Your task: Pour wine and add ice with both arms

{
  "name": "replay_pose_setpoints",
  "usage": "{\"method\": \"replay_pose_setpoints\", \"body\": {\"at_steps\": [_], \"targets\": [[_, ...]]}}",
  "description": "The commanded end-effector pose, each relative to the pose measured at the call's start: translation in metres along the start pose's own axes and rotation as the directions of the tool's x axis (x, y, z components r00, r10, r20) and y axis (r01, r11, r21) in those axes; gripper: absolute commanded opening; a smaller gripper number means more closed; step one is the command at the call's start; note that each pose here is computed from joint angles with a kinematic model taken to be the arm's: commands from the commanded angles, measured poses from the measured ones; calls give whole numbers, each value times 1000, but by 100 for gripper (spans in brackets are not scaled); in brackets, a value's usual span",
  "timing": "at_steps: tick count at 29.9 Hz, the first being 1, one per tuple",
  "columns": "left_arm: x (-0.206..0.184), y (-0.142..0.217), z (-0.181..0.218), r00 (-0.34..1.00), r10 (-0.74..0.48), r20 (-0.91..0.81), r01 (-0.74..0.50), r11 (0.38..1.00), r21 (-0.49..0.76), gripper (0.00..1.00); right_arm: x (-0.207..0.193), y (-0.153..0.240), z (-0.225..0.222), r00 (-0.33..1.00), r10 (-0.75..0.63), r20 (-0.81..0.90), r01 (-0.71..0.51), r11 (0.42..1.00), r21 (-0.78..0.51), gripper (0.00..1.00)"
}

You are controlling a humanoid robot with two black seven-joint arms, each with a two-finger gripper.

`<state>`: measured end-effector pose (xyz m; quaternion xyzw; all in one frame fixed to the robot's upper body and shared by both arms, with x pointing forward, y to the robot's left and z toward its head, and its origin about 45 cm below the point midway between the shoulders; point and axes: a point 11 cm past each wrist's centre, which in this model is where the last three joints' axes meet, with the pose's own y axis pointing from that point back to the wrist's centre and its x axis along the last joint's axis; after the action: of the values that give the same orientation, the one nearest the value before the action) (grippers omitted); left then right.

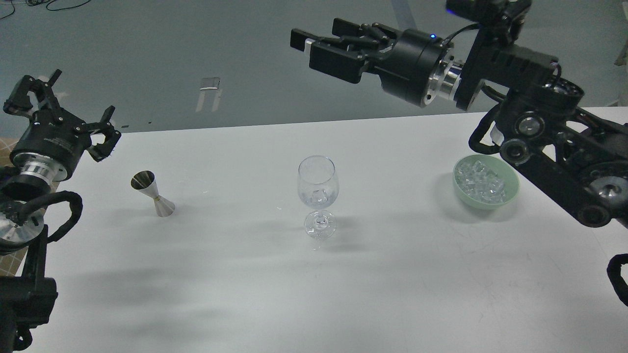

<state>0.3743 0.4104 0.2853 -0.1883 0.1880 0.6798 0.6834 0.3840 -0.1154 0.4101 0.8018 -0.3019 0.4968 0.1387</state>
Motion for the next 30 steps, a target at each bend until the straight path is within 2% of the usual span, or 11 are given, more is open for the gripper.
{"method": "replay_pose_setpoints", "body": {"at_steps": [1, 5, 7, 11, 13, 15, 16, 19, 22, 25, 30], "targets": [[-4, -2, 4, 1000, -24, 20, 23, 1000, 11, 98, 23, 10, 17, 964, 135, 231, -137, 991, -8, 100], [-2, -1, 13, 997, -39, 67, 38, 999, 23, 98, 38, 12, 36, 870, 233, 435, -243, 969, -33, 100], [-2, 0, 15, 995, -62, 80, 60, 998, 23, 98, 39, 12, 53, 747, 260, 612, -290, 956, -52, 100], [-2, 0, 18, 995, -66, 80, 67, 998, -12, 98, 37, 14, 75, 603, 270, 750, -313, 946, -89, 100], [-3, 0, 26, 994, -72, 80, 78, 994, -75, 98, 41, 26, 106, 454, 326, 829, -358, 919, -166, 100], [-4, 1, 30, 994, -75, 79, 84, 990, -113, 98, 45, 36, 124, 363, 362, 859, -390, 896, -213, 100], [-5, 1, 32, 993, -81, 81, 92, 984, -150, 98, 47, 46, 141, 273, 391, 879, -414, 873, -260, 100], [-9, 6, 33, 987, -139, 80, 154, 962, -225, 98, 31, 60, 177, 70, 419, 905, -403, 842, -359, 100], [-22, 5, 13, 975, -215, 59, 223, 955, -194, 98, 18, 69, 199, -86, 426, 901, -396, 815, -423, 100], [-29, 3, -1, 972, -233, 39, 236, 958, -165, 98, 1, 73, 215, -251, 405, 879, -390, 789, -475, 100], [-20, -4, -9, 981, -192, 25, 193, 977, -95, 98, -11, 76, 224, -321, 404, 857, -377, 775, -507, 100]]}}
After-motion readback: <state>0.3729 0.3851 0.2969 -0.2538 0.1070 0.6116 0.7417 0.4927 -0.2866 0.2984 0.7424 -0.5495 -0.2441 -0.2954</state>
